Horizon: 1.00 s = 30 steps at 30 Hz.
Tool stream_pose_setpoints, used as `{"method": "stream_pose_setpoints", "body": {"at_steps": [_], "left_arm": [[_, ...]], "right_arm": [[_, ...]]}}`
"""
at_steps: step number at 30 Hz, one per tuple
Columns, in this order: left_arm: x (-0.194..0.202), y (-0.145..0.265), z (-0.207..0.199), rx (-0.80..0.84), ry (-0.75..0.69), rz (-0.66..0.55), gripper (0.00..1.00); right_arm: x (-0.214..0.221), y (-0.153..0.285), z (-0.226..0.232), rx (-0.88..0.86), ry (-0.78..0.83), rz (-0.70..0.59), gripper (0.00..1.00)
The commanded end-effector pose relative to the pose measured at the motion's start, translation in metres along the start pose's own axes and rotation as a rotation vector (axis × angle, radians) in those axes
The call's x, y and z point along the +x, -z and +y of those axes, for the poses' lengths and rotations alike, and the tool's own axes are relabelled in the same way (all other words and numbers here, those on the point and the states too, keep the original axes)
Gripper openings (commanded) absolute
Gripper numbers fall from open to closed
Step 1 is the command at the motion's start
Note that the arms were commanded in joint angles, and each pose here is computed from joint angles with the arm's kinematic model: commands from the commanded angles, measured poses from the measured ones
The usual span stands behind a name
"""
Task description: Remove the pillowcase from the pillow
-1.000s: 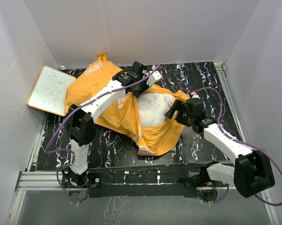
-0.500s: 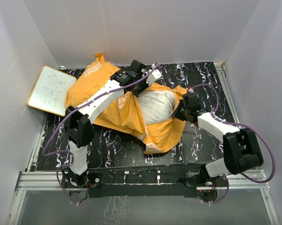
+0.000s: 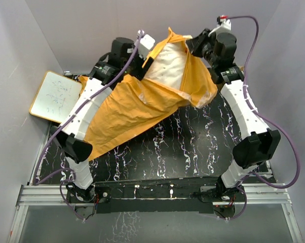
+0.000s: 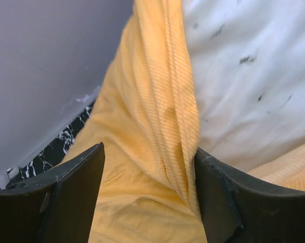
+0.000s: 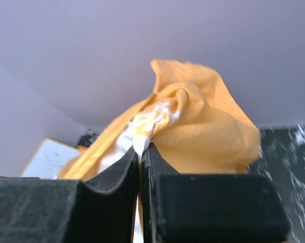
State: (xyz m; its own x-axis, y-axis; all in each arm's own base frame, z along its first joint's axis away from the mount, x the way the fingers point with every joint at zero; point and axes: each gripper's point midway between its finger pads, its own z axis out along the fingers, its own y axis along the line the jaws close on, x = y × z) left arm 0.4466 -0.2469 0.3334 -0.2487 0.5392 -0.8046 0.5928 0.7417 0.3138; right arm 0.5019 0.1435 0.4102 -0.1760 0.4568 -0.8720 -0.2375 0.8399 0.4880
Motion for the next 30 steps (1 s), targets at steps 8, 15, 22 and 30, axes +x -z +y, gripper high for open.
{"method": "stream_pose_setpoints", "body": {"at_steps": [8,15,22,30], "left_arm": [[-0.154,0.115,0.004,-0.111,-0.215,-0.542,0.84],[-0.178,0.103,-0.010,-0.146,-0.375,-0.674,0.85],[-0.169,0.095,0.006,0.053,-0.360,-0.737,0.87],[-0.169,0.106,0.008,0.324,-0.302,-0.910,0.83]], "right_arm": [[-0.102,0.059,0.168,-0.646,0.085,-0.208,0.08],[-0.096,0.085,0.194,-0.779,0.104,-0.171,0.08],[-0.086,0.111,0.206,-0.881,0.145,-0.122,0.08],[-0.069,0.148,0.220,-1.049,0.153,-0.046,0.08]]}}
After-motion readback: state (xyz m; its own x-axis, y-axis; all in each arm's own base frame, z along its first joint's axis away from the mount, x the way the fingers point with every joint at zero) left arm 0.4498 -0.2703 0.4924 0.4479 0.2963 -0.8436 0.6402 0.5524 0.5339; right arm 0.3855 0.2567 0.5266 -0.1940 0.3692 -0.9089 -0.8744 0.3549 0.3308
